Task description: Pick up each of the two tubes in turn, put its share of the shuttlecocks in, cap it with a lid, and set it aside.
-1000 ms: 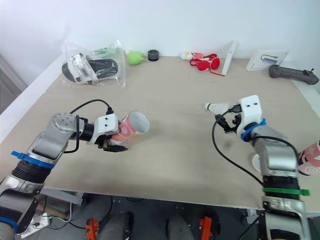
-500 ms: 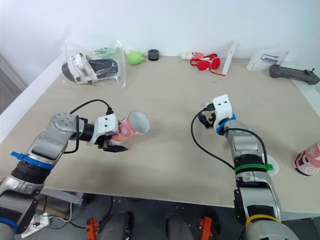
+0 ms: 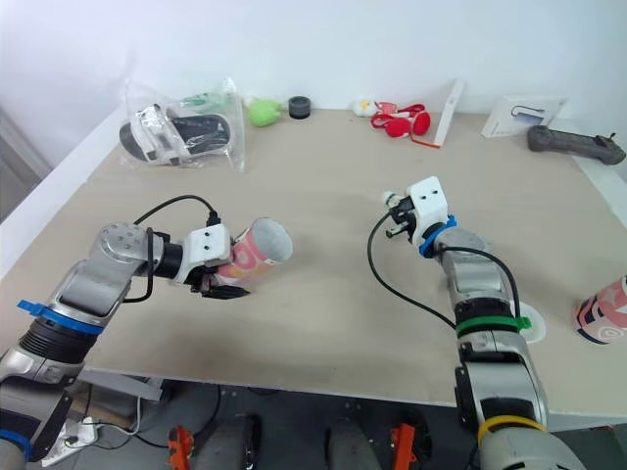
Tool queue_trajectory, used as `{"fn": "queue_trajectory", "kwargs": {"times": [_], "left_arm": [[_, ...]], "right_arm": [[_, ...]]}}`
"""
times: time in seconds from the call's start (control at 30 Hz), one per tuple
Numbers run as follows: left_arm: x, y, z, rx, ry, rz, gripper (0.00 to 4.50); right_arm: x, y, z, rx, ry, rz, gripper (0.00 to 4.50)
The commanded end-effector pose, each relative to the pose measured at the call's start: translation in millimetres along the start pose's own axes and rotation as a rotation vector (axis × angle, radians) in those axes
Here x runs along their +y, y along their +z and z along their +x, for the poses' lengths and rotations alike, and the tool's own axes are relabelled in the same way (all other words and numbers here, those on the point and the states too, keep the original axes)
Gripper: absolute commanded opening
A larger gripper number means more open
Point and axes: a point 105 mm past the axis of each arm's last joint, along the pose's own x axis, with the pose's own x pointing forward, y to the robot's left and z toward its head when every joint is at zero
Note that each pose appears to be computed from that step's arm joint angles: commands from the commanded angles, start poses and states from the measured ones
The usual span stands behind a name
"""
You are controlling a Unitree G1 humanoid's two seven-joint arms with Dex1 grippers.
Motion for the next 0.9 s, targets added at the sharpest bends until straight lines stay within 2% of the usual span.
{"fn": "queue_trajectory", "kwargs": {"times": [0.03,0.1,0.2,0.37,0.6,0.73,0.77,0.8,0.9], "left_arm": [[-17.1,-6.9,13.9,0.013,-0.088,-0.028,3.16],[-17.4,-7.9,13.7,0.017,-0.090,-0.028,3.16],[-17.2,-7.5,14.9,0.016,-0.091,-0.027,3.16],[-16.7,-4.1,17.1,0.005,-0.087,-0.026,3.16],[-19.5,-3.5,18.7,-0.002,-0.086,-0.032,3.16],[-20.6,-4.2,18.4,-0.001,-0.083,-0.037,3.16],[-20.8,-4.3,18.4,-0.001,-0.082,-0.038,3.16],[-20.8,-4.4,18.5,-0.001,-0.082,-0.038,3.16],[-20.7,-4.0,18.6,-0.003,-0.079,-0.040,3.16]], "right_arm": [[65.9,93.3,-26.4,-0.246,0.399,-0.144,0.12],[89.5,113.3,-39.5,-0.272,0.521,-0.155,0.12],[116.6,115.4,-48.3,-0.206,0.640,-0.264,0.12],[135.4,100.6,-43.3,-0.085,0.698,-0.406,0.12],[162.9,96.3,-29.3,-0.107,0.793,-0.406,0.12],[163.1,108.2,-31.3,-0.147,0.807,-0.392,1.35],[162.5,111.6,-33.2,-0.158,0.814,-0.386,2.09],[161.4,115.8,-35.4,-0.173,0.819,-0.375,2.15],[155.8,125.3,-41.1,-0.199,0.824,-0.350,3.19]]}}
